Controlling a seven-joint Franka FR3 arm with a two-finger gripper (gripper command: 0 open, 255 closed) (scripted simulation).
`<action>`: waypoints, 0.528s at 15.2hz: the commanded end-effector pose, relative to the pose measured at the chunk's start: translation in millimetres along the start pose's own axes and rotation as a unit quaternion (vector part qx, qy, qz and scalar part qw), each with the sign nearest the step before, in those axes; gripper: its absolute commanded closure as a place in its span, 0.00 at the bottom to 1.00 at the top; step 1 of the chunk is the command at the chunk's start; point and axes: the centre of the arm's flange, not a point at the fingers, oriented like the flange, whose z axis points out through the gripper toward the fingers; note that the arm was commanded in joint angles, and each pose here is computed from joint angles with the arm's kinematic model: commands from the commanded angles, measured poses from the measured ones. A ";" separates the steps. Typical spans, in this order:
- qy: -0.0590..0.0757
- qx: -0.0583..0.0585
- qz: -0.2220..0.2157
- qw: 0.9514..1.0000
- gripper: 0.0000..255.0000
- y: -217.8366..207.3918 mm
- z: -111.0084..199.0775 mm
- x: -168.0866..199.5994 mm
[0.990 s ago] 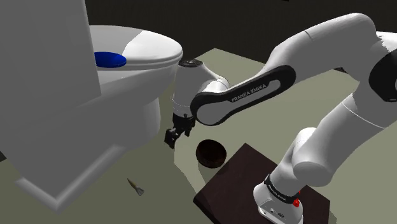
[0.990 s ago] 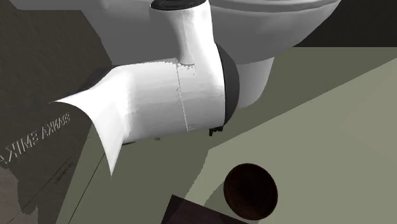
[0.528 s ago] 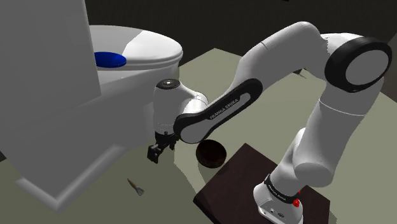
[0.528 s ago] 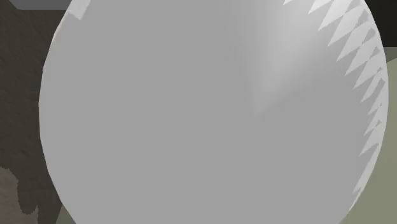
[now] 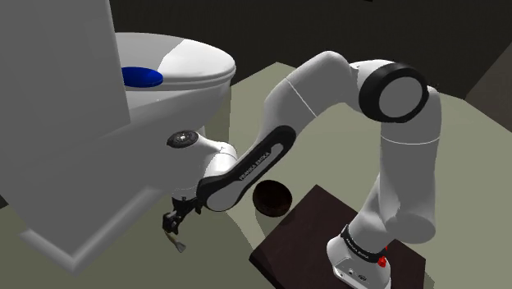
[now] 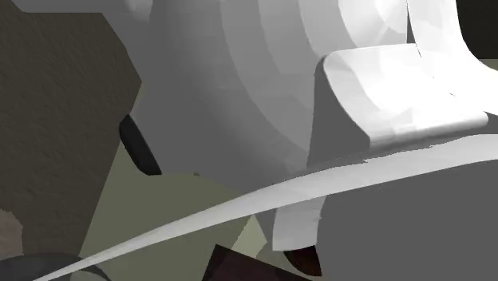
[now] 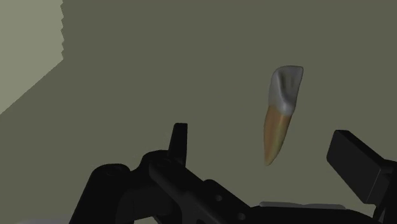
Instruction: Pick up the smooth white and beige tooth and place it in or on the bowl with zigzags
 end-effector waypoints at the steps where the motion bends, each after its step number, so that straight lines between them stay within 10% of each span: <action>1: -0.001 0.001 -0.003 1.000 0.00 -17.7 18.6 7.7; 8: -0.001 0.002 -0.008 1.000 0.00 -40.3 61.8 17.2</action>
